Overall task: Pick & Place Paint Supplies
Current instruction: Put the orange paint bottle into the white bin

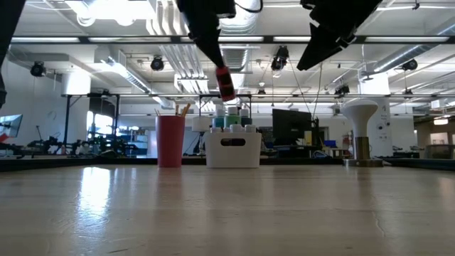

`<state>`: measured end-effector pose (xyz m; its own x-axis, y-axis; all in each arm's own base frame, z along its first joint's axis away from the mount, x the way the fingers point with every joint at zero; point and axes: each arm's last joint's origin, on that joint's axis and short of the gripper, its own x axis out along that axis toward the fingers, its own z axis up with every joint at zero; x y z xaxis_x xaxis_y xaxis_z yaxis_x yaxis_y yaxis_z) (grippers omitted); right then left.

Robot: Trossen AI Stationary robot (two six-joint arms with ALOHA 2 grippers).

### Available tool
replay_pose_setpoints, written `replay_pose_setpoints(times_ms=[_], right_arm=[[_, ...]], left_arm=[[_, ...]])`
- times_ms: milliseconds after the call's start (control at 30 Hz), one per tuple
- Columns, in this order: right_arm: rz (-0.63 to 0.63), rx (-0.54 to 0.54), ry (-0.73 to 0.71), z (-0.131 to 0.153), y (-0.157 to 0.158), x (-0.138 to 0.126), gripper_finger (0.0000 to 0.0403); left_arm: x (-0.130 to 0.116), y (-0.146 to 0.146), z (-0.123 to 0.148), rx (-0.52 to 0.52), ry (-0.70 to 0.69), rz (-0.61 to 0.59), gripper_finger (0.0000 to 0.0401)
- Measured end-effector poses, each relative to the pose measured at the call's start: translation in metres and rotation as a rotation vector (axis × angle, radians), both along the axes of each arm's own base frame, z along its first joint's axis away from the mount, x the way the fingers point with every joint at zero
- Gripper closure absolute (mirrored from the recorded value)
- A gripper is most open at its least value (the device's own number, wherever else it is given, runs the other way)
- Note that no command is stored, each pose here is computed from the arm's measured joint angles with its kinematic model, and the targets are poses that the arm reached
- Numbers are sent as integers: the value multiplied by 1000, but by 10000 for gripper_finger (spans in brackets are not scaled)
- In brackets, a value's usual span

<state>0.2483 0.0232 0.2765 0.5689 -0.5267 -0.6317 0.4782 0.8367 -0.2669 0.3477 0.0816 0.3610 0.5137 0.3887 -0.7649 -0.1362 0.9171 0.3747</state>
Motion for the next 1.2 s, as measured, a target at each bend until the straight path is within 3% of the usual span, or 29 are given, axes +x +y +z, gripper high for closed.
replay_pose_setpoints(times_ms=[267,467,833,1200], right_arm=[[-77,10,74,-6,-13,-7,183],[-120,11,110,-12,-22,-10,177],[-181,14,138,-21,-37,-13,158],[-186,15,138,-22,-38,-13,182]], left_arm=[[-10,34,-6,-81,-4,76,280],[-13,49,-22,-125,8,94,280],[-14,67,-50,-138,-8,118,280],[-15,76,-67,-156,-28,115,280]])
